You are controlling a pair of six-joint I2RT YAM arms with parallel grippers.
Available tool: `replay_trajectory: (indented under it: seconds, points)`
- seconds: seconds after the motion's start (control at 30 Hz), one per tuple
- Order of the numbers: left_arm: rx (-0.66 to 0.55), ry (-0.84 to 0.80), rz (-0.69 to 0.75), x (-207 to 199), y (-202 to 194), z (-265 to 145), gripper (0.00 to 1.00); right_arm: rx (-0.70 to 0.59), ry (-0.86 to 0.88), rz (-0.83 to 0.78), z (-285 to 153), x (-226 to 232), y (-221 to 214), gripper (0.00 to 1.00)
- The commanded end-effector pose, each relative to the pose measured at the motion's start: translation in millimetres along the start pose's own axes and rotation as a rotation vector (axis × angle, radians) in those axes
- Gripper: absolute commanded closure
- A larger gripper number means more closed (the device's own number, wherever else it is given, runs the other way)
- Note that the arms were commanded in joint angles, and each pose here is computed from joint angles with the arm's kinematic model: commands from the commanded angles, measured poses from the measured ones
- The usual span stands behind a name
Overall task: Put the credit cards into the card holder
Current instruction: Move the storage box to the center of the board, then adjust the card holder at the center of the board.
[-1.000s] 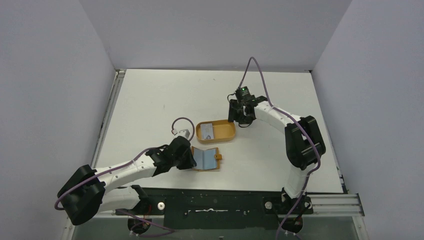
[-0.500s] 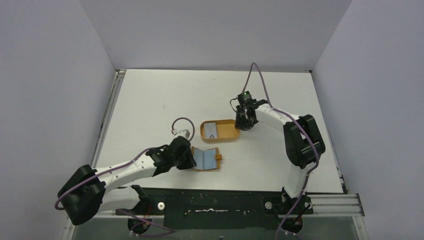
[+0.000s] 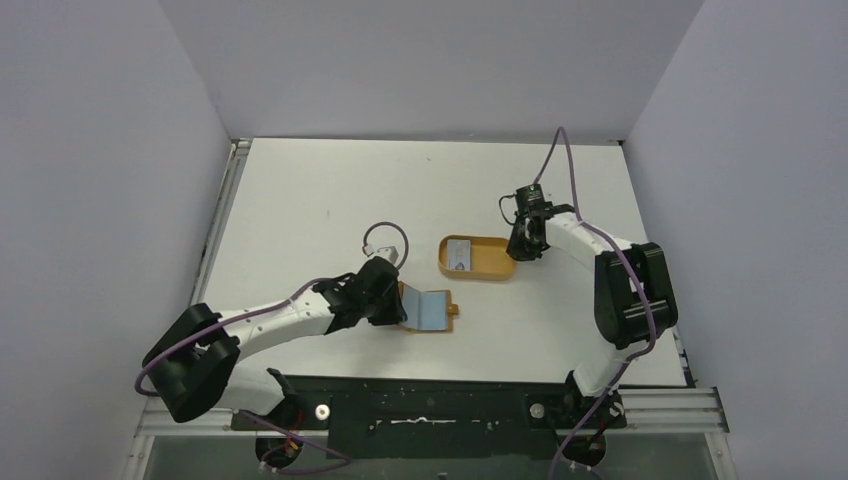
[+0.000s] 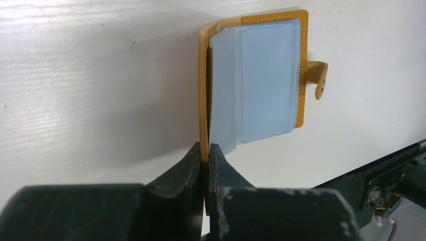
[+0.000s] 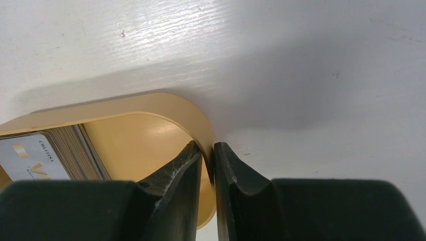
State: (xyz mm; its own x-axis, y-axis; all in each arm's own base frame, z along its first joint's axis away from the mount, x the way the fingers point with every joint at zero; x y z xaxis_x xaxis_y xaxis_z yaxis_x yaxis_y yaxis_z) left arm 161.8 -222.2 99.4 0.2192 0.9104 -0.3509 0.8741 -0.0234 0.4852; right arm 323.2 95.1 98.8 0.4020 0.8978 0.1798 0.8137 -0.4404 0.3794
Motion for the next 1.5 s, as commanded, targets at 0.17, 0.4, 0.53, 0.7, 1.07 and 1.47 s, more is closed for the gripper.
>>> replay_trajectory:
  seconds: [0.17, 0.4, 0.53, 0.7, 1.07, 1.47]
  points:
    - [-0.06, -0.034, 0.036, -18.9, 29.0, -2.0, 1.0, -0.091, 0.029, 0.061, -17.8, 3.0, 13.7, 0.69]
    - [-0.061, -0.025, 0.048, -20.1, 33.2, -8.2, 1.0, -0.193, 0.092, 0.038, -79.0, 8.0, 14.8, 0.35]
    - [-0.072, -0.07, 0.026, -22.4, 30.4, -7.7, 1.0, -0.259, 0.297, -0.13, -126.9, 43.9, -19.7, 0.37]
    - [-0.089, -0.124, -0.011, -26.2, 32.1, -1.5, 1.0, -0.155, 0.542, -0.347, -150.8, 96.9, -103.8, 0.43]
    - [-0.003, -0.146, -0.065, -16.1, 30.0, 14.8, 1.0, -0.022, 0.5, -0.27, -86.8, 123.6, -153.7, 0.62]
    - [-0.006, -0.111, -0.067, -7.1, 22.8, 10.5, 0.91, 0.005, 0.324, -0.32, -44.2, 100.0, -165.9, 0.68]
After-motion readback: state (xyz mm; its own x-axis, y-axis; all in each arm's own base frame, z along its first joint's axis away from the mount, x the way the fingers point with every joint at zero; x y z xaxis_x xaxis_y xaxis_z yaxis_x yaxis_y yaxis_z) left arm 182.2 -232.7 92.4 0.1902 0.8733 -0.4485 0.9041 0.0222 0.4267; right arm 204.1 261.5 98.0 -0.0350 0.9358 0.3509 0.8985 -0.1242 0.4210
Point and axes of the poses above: each gripper's point midway between its finger pads, its own z axis out along the fingers, its own x axis along the line the jaws close on, y = z × x, the point moved 7 cm from there along -z, back along the fingers, and after that the axes turned 9 degrees about z, right-handed, at the moved point
